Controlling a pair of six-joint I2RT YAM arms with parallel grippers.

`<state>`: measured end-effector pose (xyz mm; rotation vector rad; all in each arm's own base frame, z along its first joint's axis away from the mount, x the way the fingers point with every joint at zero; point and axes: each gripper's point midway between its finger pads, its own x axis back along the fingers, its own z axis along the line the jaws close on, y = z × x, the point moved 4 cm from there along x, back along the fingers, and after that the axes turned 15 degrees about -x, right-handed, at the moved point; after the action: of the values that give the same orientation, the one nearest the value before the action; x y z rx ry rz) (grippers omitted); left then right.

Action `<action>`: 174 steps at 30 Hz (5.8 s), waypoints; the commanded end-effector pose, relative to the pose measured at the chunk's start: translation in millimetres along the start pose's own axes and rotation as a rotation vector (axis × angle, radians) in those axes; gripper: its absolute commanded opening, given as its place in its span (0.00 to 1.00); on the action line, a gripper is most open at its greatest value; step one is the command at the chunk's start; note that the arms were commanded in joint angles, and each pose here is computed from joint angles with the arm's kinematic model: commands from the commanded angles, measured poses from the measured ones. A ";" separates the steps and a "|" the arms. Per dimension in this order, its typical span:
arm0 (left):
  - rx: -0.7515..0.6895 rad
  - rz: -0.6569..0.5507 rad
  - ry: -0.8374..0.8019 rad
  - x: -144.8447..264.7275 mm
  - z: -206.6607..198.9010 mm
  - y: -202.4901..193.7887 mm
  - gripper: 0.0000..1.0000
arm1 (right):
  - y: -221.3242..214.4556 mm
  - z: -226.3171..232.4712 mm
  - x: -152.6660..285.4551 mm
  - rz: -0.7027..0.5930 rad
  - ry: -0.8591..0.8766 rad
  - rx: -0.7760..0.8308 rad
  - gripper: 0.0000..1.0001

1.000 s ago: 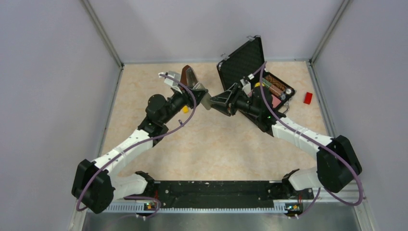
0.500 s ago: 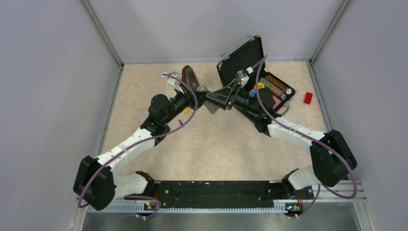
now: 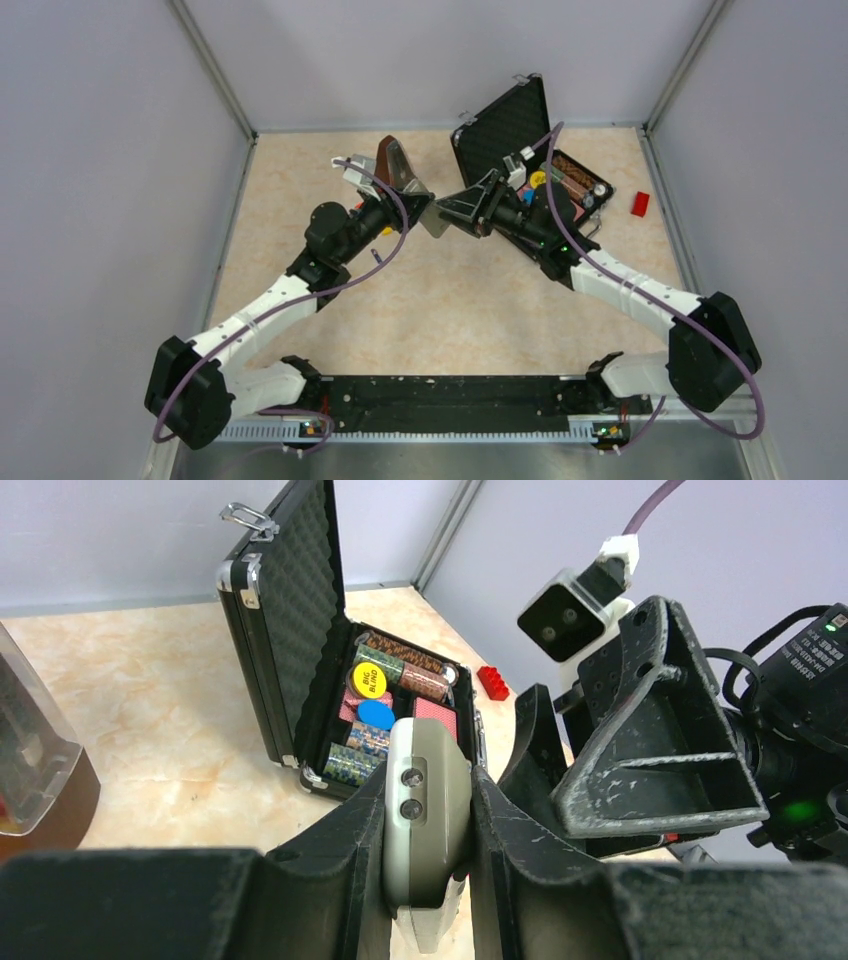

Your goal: Load the batteries into the remote control

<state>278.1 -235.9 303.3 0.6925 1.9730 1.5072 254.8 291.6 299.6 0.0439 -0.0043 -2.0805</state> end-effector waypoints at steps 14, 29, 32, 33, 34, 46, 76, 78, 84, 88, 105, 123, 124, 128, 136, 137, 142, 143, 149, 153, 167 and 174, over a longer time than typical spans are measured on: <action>-0.027 -0.107 0.017 -1.3 -1.8 27.6 0.00 | 1.3 -12.6 -1.5 -0.028 -0.101 -0.025 0.54; -0.027 -0.099 0.011 -3.3 -1.4 24.5 0.00 | 2.7 -13.4 -6.8 -0.021 -0.102 -0.047 0.37; -0.028 -0.102 0.011 -3.1 -1.8 25.4 0.00 | 3.3 -17.6 -7.2 -0.024 -0.120 -0.054 0.40; -0.028 -0.103 0.013 -3.0 -1.4 25.4 0.00 | 3.5 -18.8 -7.2 -0.025 -0.125 -0.057 0.42; -0.028 -0.104 0.010 -2.8 -2.2 26.0 0.00 | 3.2 -20.2 -7.5 -0.024 -0.130 -0.059 0.44; -0.020 -0.109 -0.090 -1.9 -16.2 28.9 0.00 | 6.5 -22.4 -14.9 -0.024 -0.115 -0.075 0.45; 0.114 -0.132 -0.208 0.2 -35.8 45.6 0.00 | -1.8 -25.7 -9.0 0.022 -0.002 -0.046 0.41; 0.119 -0.130 -0.210 0.4 -36.2 45.3 0.00 | -2.4 -24.9 -8.6 0.025 0.008 -0.043 0.41; 0.069 -0.143 -0.157 3.3 -27.9 43.3 0.00 | -3.2 -26.2 -5.8 0.018 -0.015 -0.056 0.41; -0.009 -0.154 -0.123 5.8 -23.2 46.1 0.00 | -1.9 -29.7 -3.8 -0.001 -0.062 -0.081 0.41; -0.064 -0.129 -0.161 2.8 -25.9 42.3 0.00 | 2.2 -24.7 -8.8 -0.014 -0.072 -0.071 0.37; 0.007 -0.155 -0.255 1.3 -41.0 52.4 0.00 | 6.7 -37.6 -15.4 -0.022 -0.122 -0.068 0.36; 0.012 -0.156 -0.261 1.0 -42.2 53.7 0.00 | 6.9 -38.5 -15.8 -0.022 -0.125 -0.069 0.36; 0.039 -0.170 -0.288 1.9 -47.1 59.2 0.00 | 8.3 -41.9 -16.9 -0.025 -0.135 -0.077 0.36; 0.135 -0.172 -0.357 4.1 -58.2 64.7 0.00 | 8.4 -36.5 -17.6 -0.008 -0.070 -0.064 0.36; 0.143 -0.173 -0.365 4.6 -59.5 65.2 0.00 | 8.5 -35.1 -17.5 -0.007 -0.057 -0.062 0.36; 0.155 -0.169 -0.379 5.5 -61.1 64.2 0.00 | 6.8 -32.0 -17.0 0.003 -0.022 -0.055 0.36; 0.145 -0.172 -0.368 5.7 -59.6 63.6 0.00 | 6.9 -32.3 -16.7 0.000 -0.028 -0.058 0.36; 0.022 -0.175 -0.298 7.7 -50.5 65.9 0.00 | 9.7 -46.7 -16.5 -0.021 -0.139 -0.083 0.37; -0.011 -0.161 -0.328 6.3 -53.8 65.6 0.00 | 10.9 -52.0 -19.4 -0.018 -0.183 -0.092 0.40; -0.009 -0.143 -0.357 4.9 -59.2 61.5 0.00 | 14.9 -53.1 -22.0 -0.035 -0.197 -0.079 0.35; 0.017 -0.139 -0.407 5.3 -66.9 65.3 0.00 | 16.9 -56.4 -22.8 -0.047 -0.197 -0.069 0.35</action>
<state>286.0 -233.4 303.9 0.7279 1.8680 1.5372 264.6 298.8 248.0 -0.2220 -0.0014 -2.0437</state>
